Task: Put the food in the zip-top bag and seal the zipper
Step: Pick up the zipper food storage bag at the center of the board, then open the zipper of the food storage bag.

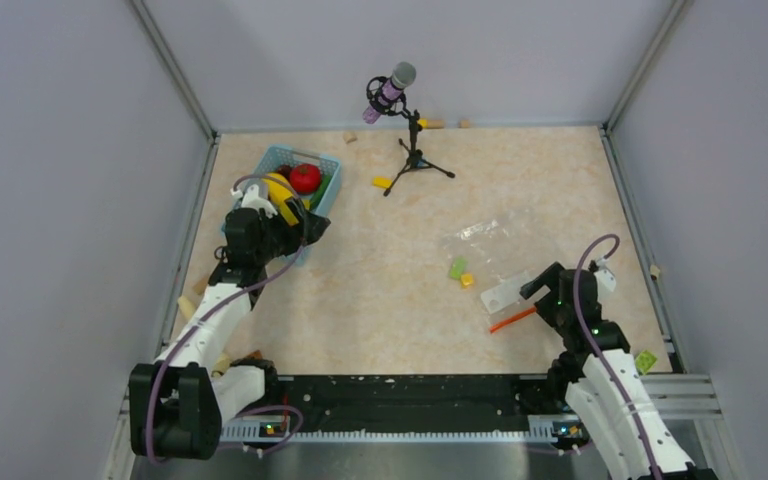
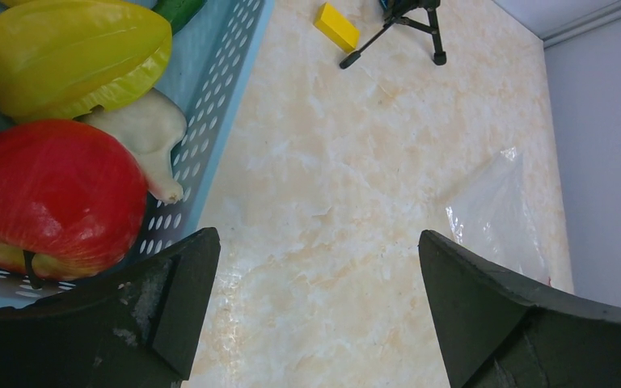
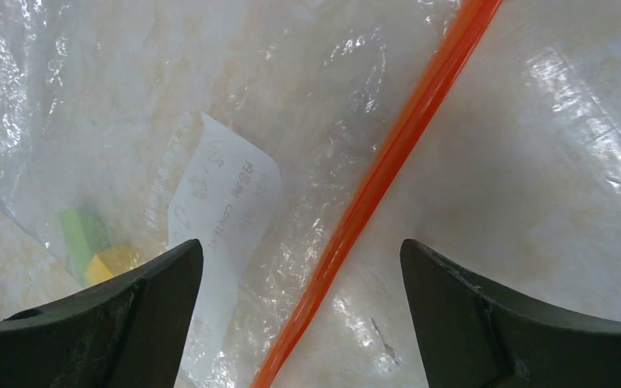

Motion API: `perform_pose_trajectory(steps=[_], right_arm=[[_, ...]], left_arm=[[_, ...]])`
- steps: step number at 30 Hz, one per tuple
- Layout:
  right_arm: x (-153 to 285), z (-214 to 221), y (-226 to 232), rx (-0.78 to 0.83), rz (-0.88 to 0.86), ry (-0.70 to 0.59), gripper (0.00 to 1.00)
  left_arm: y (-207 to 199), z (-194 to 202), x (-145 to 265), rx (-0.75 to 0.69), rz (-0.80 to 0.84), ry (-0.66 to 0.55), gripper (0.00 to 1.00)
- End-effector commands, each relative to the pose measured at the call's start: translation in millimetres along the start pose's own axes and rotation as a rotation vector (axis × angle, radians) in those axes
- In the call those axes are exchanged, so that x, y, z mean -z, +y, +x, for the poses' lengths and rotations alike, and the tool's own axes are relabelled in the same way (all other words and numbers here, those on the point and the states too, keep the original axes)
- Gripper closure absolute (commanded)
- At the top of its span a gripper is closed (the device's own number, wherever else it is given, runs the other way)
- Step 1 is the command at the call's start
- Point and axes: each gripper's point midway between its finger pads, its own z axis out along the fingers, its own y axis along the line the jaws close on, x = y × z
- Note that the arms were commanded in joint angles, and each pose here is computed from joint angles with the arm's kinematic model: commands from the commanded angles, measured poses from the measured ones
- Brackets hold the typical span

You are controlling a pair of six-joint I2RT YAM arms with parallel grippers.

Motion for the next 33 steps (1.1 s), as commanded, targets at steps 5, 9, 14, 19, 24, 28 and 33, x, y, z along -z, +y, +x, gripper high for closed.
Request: perform_pose_trajectory(steps=[5, 9, 14, 19, 24, 28, 33], right_arm=[[-12.2, -19.0, 55.6, -0.105, -0.309, -0.121, 0.42], [-5.4, -32.9, 71.0, -0.098, -0.371, -0.168, 1.0], [3.9, -41.5, 82.9, -0.052, -0.402, -0.175, 1.0], [28.6, -54.5, 118.6, -0.022, -0.548, -0.174, 1.0], [61.9, -68.5, 166.3, -0.029, -0.709, -0.175, 1.0], [78.6, -59.7, 206.4, -0.005, -0.767, -0.154, 1.0], [92.2, -35.6, 256.0, 0.092, -0.796, -0.116, 1.0]], left_arm=[[-34.5, -7.8, 6.3, -0.074, 0.165, -0.01, 0.02], [-62.6, 5.5, 14.4, -0.118, 0.321, 0.047, 0.02], [-80.6, 22.1, 9.5, -0.209, 0.31, 0.087, 0.02], [-133.4, 56.0, 7.0, -0.407, 0.398, 0.16, 0.03], [-193.6, 93.2, 20.8, -0.601, 0.579, 0.225, 0.03], [-230.6, 106.2, 19.2, -0.681, 0.617, 0.185, 0.03], [-237.7, 115.7, -3.9, -0.725, 0.503, 0.192, 0.07]])
